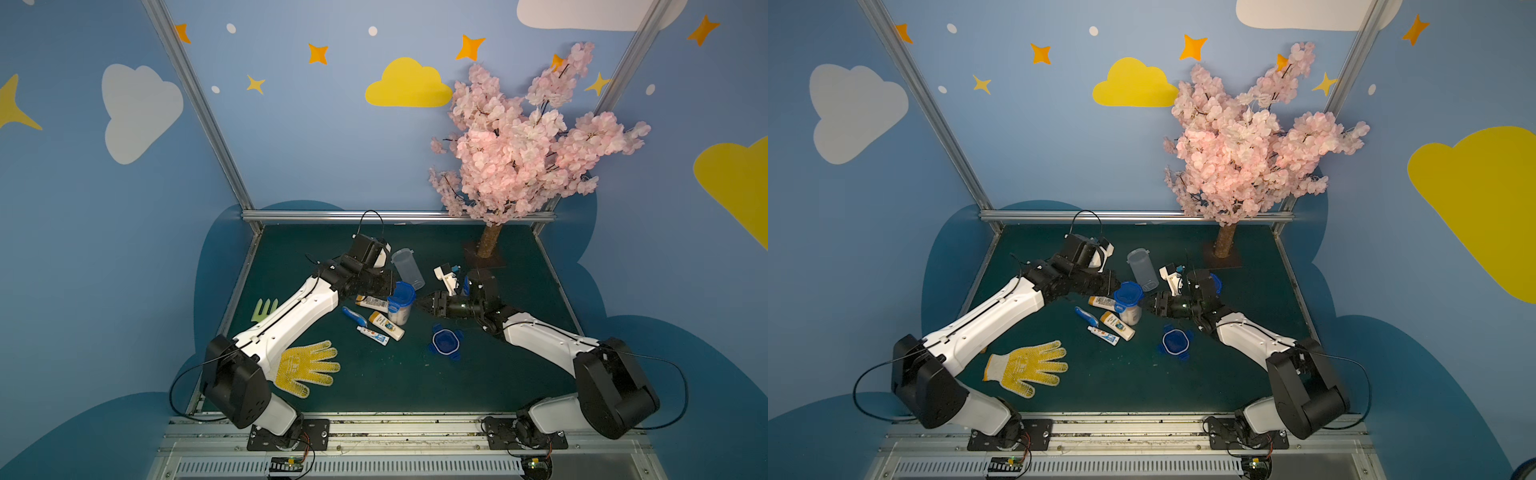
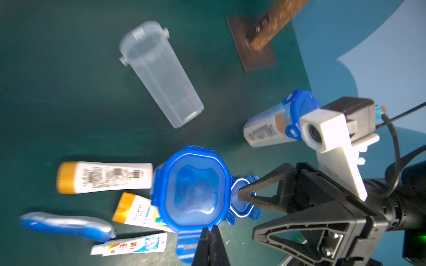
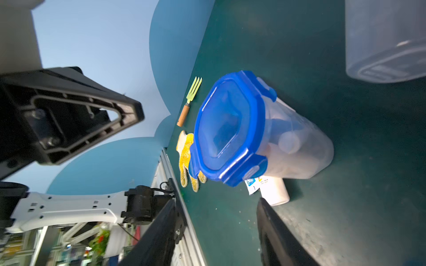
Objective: Take out toiletry kits
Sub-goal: Unfasten the latch on the container.
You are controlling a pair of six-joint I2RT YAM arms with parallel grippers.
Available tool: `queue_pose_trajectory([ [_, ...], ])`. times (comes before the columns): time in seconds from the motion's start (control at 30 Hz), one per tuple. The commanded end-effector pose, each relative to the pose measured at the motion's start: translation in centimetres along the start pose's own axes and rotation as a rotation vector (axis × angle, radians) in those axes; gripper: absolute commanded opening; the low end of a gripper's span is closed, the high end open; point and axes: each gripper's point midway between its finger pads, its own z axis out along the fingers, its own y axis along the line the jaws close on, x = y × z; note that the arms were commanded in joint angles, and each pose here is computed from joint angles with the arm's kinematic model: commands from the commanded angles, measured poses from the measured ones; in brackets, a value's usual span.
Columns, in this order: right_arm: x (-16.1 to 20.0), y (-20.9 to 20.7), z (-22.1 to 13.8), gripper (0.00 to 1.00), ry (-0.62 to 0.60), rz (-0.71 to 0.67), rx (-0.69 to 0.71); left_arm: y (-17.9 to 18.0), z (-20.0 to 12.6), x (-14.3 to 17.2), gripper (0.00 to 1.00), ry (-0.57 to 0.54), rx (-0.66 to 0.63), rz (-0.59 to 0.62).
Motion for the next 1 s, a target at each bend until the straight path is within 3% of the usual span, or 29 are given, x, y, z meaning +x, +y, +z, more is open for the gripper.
queue_pose_trajectory([
  [0.0, -1.1, 1.3, 0.5, 0.51, -0.024, 0.007, -0.124, -1.3, 1.8, 0.6, 0.02, 0.052, 0.081, -0.012],
  [0.43, -2.2, 0.1, 1.2, 0.52, -0.062, 0.044, -0.173, 0.7, 4.9, 2.6, 0.02, 0.131, 0.042, -0.055],
  [0.97, -1.6, -1.7, 1.9, 0.51, -0.085, 0.146, -0.281, 2.4, 6.4, 4.5, 0.03, 0.182, 0.012, -0.089],
])
